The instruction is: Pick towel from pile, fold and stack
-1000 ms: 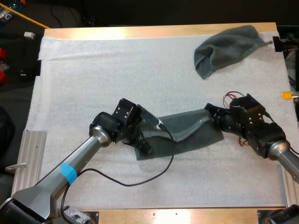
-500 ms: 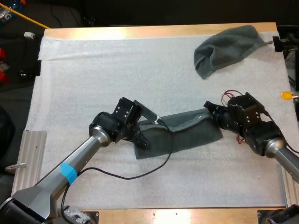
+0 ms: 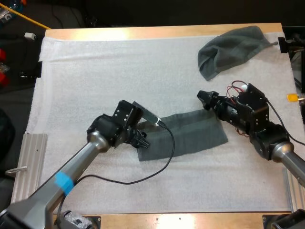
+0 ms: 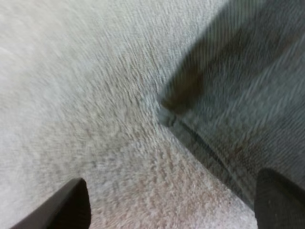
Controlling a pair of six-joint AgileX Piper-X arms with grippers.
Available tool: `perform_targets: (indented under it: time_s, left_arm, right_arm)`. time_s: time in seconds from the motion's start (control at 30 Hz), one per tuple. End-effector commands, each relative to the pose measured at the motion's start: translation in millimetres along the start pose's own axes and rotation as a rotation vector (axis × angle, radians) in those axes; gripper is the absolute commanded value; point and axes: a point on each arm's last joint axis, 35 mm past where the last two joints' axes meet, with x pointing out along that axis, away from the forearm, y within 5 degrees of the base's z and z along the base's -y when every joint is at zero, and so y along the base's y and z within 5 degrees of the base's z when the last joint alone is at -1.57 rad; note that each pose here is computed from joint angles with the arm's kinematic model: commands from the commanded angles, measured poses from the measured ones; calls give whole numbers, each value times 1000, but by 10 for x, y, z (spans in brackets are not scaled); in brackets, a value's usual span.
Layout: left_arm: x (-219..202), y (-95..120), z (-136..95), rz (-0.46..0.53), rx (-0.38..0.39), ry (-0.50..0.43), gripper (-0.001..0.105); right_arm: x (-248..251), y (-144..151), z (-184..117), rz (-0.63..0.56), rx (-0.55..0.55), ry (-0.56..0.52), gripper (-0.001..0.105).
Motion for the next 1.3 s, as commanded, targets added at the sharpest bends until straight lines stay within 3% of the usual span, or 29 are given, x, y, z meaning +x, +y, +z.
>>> perform_targets:
  time_s: [0.0,0.13,0.37,0.47,0.67,1.0,1.1,1.27]
  left_arm:
    - [-129,26,-1,14,-34,-32,68]
    - [-461,67,-63,-55,-115,-100,68]
    - [-1072,94,-222,-362,-323,-224,68]
    - [-1273,120,-301,-437,-408,-265,68]
    - [-1504,128,-415,-603,-528,-263,68]
    - [-1523,124,-442,-644,-615,-221,68]
    - [-1526,119,-443,-662,-640,-204,68]
    - [-1526,119,-444,-665,-644,-202,68]
  right_arm:
    - [-67,53,34,38,-39,-6,78]
    - [-255,97,53,21,-107,2,78]
    - [-650,167,45,-58,-237,97,78]
    - [-819,222,74,-65,-249,116,78]
    - [-1099,320,160,-120,-340,158,78]
    - [-1238,372,226,-180,-490,249,78]
    - [-1161,300,238,-175,-459,283,78]
    - [-974,-36,333,-133,-318,357,78]
